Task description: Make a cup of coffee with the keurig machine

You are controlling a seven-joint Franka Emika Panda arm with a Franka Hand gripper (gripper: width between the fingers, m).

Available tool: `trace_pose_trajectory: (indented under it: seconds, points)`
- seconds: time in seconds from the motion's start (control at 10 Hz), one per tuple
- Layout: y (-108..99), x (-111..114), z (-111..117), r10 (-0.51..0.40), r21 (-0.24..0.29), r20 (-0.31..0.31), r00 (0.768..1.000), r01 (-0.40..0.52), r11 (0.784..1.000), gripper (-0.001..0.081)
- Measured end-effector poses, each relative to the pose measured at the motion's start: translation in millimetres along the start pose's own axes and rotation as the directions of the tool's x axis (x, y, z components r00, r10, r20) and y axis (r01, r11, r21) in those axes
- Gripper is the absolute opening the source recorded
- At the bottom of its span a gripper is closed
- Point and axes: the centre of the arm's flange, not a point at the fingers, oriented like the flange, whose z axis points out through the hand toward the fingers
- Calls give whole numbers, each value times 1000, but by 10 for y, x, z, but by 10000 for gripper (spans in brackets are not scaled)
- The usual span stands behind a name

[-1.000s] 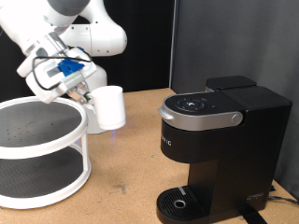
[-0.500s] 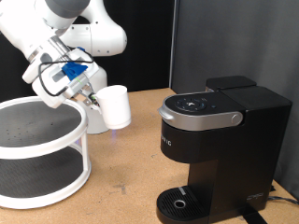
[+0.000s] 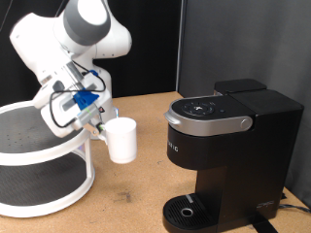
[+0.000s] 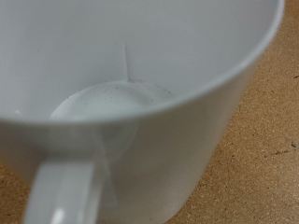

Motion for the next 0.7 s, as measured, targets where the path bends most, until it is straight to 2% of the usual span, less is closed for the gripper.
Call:
trace_pose_trajectory:
  seconds: [0.4,0.7]
  points:
    - [49,-35,389,7,-11,10,1000,-7,1000,71]
    - [42,-42,580,12,-29,33,999,-11,1000,71]
